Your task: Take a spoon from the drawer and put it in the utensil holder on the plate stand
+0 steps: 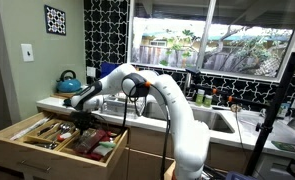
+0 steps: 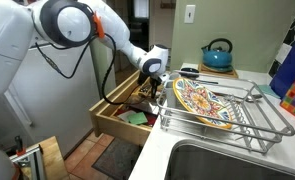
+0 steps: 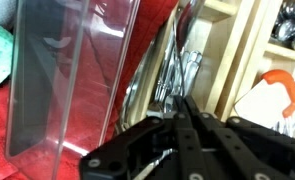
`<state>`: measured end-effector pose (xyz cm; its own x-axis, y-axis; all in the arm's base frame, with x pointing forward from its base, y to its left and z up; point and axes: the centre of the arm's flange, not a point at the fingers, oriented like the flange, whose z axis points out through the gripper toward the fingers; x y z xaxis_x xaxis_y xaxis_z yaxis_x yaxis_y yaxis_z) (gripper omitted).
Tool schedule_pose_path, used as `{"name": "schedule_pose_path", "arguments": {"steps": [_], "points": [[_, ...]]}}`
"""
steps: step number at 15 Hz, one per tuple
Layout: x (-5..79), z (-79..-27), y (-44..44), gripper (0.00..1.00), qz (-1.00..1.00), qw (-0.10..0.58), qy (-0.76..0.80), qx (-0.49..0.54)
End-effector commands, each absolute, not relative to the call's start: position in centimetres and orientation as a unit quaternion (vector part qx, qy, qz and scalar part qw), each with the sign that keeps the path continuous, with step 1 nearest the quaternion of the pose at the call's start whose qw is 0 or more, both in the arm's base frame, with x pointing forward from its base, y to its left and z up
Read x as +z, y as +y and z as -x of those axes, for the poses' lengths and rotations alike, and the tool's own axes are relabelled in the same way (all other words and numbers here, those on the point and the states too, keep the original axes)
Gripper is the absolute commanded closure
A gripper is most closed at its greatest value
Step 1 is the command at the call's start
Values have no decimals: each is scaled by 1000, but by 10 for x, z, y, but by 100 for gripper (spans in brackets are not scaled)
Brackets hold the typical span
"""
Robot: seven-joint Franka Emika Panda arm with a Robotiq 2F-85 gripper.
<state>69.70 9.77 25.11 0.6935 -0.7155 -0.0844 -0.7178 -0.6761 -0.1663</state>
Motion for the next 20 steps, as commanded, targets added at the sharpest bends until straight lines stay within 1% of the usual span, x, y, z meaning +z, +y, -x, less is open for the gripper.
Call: {"name": "schedule_pose_path", "arguments": {"steps": [1, 5, 7, 9, 14, 15, 16, 20], "points": [[282, -679, 104, 99, 906, 81, 415, 14], [314, -657, 120, 99, 897, 58, 439, 21], [333, -642, 128, 99, 906, 11, 422, -3], [353, -628, 136, 99, 914, -26, 402, -34], [399, -596, 152, 99, 924, -101, 335, -157], [388, -629, 151, 99, 926, -77, 347, -123], [395, -625, 155, 96, 926, -78, 345, -130], [391, -628, 153, 96, 926, -78, 347, -128]]}}
